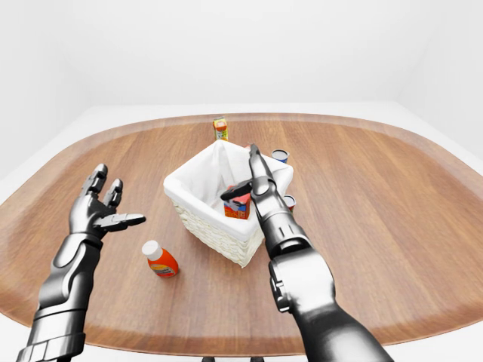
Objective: Pick up the butter and put it in the basket.
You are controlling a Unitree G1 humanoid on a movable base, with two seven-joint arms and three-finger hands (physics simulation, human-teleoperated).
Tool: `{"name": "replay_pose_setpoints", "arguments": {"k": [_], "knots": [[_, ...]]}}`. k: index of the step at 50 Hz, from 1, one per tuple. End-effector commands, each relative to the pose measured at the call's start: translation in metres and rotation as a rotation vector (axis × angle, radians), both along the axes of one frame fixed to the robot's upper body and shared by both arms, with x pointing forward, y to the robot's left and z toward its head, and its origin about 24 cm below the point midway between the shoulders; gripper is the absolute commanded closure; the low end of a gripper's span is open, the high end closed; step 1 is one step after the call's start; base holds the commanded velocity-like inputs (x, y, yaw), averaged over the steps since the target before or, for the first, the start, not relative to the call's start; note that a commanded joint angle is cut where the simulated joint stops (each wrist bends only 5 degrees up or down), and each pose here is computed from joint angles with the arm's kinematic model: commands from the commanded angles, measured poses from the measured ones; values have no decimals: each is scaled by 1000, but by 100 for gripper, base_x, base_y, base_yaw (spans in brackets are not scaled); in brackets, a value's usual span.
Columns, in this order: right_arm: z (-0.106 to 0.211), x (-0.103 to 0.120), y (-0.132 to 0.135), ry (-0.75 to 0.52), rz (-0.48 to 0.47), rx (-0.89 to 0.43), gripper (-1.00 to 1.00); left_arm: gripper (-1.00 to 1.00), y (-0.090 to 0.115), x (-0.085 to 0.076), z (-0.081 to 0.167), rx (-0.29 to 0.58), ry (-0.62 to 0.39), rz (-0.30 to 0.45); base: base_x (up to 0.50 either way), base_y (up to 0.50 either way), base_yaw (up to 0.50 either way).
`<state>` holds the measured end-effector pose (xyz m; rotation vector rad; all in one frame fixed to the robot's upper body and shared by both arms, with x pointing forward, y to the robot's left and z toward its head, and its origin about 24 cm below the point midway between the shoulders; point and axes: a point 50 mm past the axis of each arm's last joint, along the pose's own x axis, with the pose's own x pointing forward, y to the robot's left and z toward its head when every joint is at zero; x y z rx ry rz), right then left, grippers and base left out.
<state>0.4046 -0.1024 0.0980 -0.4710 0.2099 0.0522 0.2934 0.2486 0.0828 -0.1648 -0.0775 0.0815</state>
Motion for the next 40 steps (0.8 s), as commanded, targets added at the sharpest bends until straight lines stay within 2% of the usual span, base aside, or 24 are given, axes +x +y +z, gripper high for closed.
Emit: {"name": "replay_pose_setpoints", "arguments": {"k": [1, 19, 40], "knots": [[5, -1, -17, -45, -4, 37, -100, -100, -1, 1, -1, 2, 5, -4, 0, 0, 0], [30, -15, -40, -235, 30, 93, -100, -100, -3, -1, 1, 7, -5, -3, 0, 0, 0], [30, -47, -77, -329, 1, 141, -100, -100, -6, -3, 0, 20, -5, -11, 0, 0, 0]]}}
